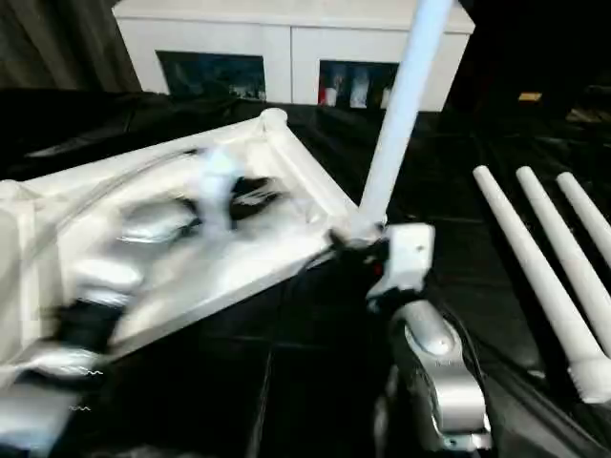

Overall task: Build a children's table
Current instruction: Rotate leg to tighten, then rotate table base

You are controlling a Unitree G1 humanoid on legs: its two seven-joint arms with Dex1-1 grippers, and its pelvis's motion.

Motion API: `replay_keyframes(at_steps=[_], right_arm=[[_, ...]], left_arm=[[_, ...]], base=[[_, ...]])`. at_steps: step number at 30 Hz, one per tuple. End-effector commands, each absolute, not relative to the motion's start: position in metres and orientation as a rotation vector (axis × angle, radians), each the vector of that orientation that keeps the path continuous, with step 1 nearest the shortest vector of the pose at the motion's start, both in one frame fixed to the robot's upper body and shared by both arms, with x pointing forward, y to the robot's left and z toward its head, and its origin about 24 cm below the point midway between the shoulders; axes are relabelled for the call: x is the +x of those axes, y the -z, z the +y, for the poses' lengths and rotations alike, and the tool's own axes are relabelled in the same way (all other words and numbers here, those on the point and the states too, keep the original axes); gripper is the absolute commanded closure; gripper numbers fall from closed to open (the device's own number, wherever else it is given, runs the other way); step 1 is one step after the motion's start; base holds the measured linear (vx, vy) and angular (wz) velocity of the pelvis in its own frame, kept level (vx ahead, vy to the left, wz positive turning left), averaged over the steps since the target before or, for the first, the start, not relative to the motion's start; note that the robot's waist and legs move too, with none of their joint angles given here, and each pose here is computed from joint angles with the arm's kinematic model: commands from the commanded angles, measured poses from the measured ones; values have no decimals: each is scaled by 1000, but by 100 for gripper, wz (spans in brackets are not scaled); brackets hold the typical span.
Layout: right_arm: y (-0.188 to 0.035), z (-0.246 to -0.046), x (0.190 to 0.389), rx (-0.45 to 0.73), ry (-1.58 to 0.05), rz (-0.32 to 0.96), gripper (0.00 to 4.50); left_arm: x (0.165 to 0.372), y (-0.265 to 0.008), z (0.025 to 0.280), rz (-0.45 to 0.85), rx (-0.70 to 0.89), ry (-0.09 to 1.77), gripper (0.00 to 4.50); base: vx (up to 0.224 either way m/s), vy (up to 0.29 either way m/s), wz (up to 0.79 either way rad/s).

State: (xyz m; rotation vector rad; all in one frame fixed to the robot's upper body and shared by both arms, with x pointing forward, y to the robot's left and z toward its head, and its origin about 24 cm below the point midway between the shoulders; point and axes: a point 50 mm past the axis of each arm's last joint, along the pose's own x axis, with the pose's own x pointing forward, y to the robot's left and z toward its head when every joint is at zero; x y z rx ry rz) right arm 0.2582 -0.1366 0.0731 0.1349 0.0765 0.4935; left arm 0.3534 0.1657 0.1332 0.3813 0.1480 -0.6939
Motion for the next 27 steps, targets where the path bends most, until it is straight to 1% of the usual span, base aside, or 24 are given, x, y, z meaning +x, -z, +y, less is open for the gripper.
replay_keyframes(at_steps=[1, 2, 3, 4, 7, 8, 9, 10, 12, 16, 19, 20, 24, 27], right_arm=[[-80, -129, 252, 151, -600, 74, 37], [-82, -129, 249, 141, -651, 81, 37], [-82, -129, 249, 141, -651, 81, 37], [-83, -129, 247, 132, -688, 84, 37], [-86, -130, 244, 109, -741, 94, 37], [-86, -130, 244, 109, -741, 94, 37], [-86, -131, 243, 97, -763, 105, 37], [-86, -132, 242, 93, -766, 111, 37], [-86, -133, 242, 92, -766, 118, 37], [-87, -134, 241, 85, -771, 118, 37], [-86, -136, 239, 76, -777, 126, 37], [-86, -137, 239, 66, -779, 131, 37], [-86, -137, 238, 64, -780, 131, 37], [-87, -139, 239, 62, -771, 127, 37]], left_arm=[[350, -138, 184, 195, 422, 647, 260], [347, -140, 205, 253, 461, 573, 260], [347, -140, 205, 253, 461, 573, 260], [344, -142, 219, 284, 498, 516, 260], [339, -147, 240, 338, 540, 407, 260], [339, -147, 240, 338, 540, 407, 260], [335, -145, 249, 394, 593, 359, 260], [334, -142, 251, 419, 591, 345, 260], [333, -131, 254, 476, 596, 334, 260], [332, -117, 260, 542, 648, 298, 260], [332, -103, 254, 578, 614, 331, 260], [332, -93, 252, 613, 632, 346, 260], [332, -84, 254, 648, 684, 338, 260], [335, -79, 248, 656, 654, 351, 260]], base=[[0, 0, 0], [0, 0, 0], [0, 0, 0], [0, 0, 0], [0, 0, 0], [0, 0, 0], [0, 0, 0], [0, 0, 0], [0, 0, 0], [0, 0, 0], [0, 0, 0], [0, 0, 0], [0, 0, 0], [0, 0, 0]])
